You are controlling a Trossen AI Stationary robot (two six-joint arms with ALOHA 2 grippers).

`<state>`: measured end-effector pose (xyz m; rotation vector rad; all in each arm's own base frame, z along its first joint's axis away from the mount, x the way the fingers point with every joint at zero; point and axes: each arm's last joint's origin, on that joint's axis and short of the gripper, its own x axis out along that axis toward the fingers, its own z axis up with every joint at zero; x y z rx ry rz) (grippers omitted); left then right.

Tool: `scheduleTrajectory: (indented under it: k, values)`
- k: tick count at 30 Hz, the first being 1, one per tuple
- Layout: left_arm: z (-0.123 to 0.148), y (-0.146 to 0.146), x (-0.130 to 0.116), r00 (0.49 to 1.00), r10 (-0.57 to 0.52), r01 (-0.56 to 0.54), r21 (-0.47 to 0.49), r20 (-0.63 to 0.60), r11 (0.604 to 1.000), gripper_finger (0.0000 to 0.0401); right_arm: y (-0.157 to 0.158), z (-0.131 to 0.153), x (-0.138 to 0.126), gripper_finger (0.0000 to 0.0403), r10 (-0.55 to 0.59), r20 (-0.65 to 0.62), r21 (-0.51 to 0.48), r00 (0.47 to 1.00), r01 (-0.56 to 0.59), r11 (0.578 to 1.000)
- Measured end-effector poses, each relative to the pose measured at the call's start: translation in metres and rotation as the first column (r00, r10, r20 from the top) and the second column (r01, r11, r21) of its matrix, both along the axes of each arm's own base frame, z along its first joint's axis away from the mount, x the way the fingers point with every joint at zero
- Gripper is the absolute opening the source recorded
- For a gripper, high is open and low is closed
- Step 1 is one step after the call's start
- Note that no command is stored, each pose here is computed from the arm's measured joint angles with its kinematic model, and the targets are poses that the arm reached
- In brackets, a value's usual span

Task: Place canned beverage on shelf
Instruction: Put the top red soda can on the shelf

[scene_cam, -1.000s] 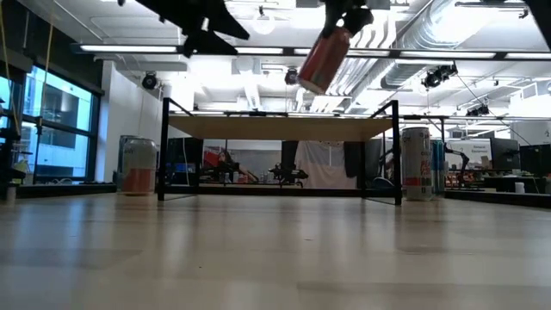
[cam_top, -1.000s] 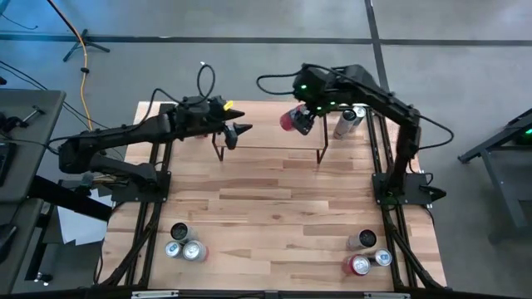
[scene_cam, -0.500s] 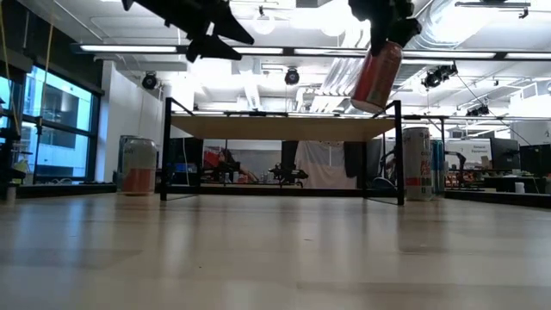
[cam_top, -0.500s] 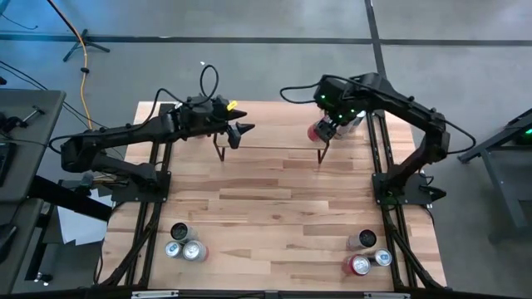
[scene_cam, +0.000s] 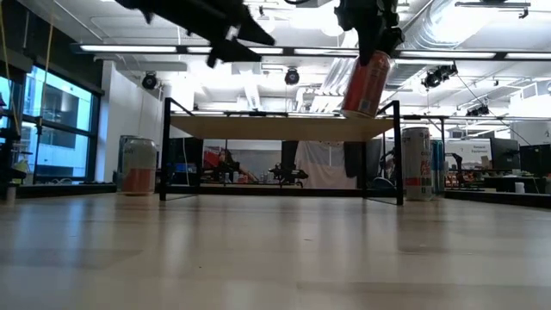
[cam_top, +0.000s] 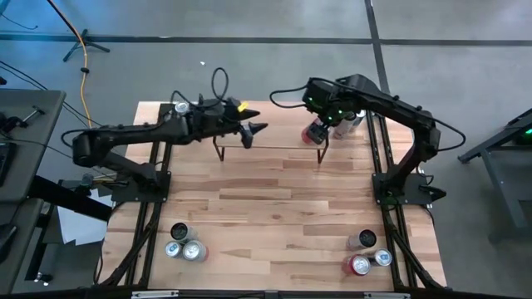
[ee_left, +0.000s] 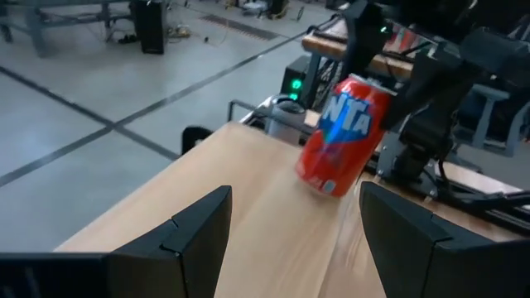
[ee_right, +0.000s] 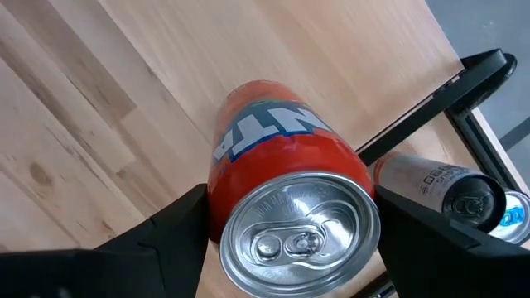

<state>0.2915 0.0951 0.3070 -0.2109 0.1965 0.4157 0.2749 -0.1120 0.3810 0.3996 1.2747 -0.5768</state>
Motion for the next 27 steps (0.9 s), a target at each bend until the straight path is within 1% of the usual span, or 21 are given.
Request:
scheduleTrajectory:
  k: [2,6,10,13,16,18,20,22,25,27]
  values:
    - [-0.009,0.000,0.012,1.000,-0.015,0.014,0.013,0.005,1.000,0.0230,-0.001,0.002,0.002,0.0277,0.003,0.017,-0.002,1.000,-0.003,1.000]
    - [-0.022,0.000,0.032,0.998,-0.040,0.037,0.060,0.048,0.998,0.0229,-0.002,0.008,0.009,0.0277,0.014,0.108,0.011,0.994,-0.016,1.000]
    - [-0.027,0.002,0.040,0.996,-0.046,0.039,0.087,0.079,0.995,0.0229,-0.001,0.006,0.010,0.0277,0.018,0.098,0.024,0.995,-0.021,0.999]
    - [-0.029,0.002,0.041,0.996,-0.047,0.040,0.092,0.074,0.995,0.0229,-0.001,0.005,0.019,0.0277,0.040,0.137,0.000,0.990,-0.041,0.999]
    - [-0.027,0.002,0.040,0.997,-0.054,0.046,0.126,0.057,0.991,0.0229,-0.002,0.002,0.027,0.0277,0.058,0.171,0.011,0.984,-0.061,0.998]
    - [-0.023,0.002,0.037,0.997,-0.057,0.048,0.156,0.054,0.987,0.0230,-0.002,-0.002,0.032,0.0277,0.064,0.174,0.021,0.983,-0.069,0.997]
    - [-0.018,0.001,0.033,0.996,-0.068,0.059,0.166,0.053,0.984,0.0229,-0.001,-0.003,0.034,0.0277,0.070,0.174,0.021,0.982,-0.075,0.997]
    - [-0.015,0.002,0.029,0.994,-0.094,0.085,0.156,0.049,0.984,0.0229,-0.001,-0.003,0.035,0.0277,0.080,0.184,0.013,0.980,-0.084,0.996]
    - [-0.017,0.003,0.027,0.991,-0.128,0.124,0.095,0.032,0.988,0.0224,0.000,-0.001,0.041,0.0277,0.097,0.222,-0.011,0.970,-0.097,0.995]
    - [-0.019,0.003,0.026,0.990,-0.140,0.138,0.074,0.027,0.988,0.0215,0.000,0.000,0.043,0.0277,0.103,0.243,-0.018,0.965,-0.101,0.995]
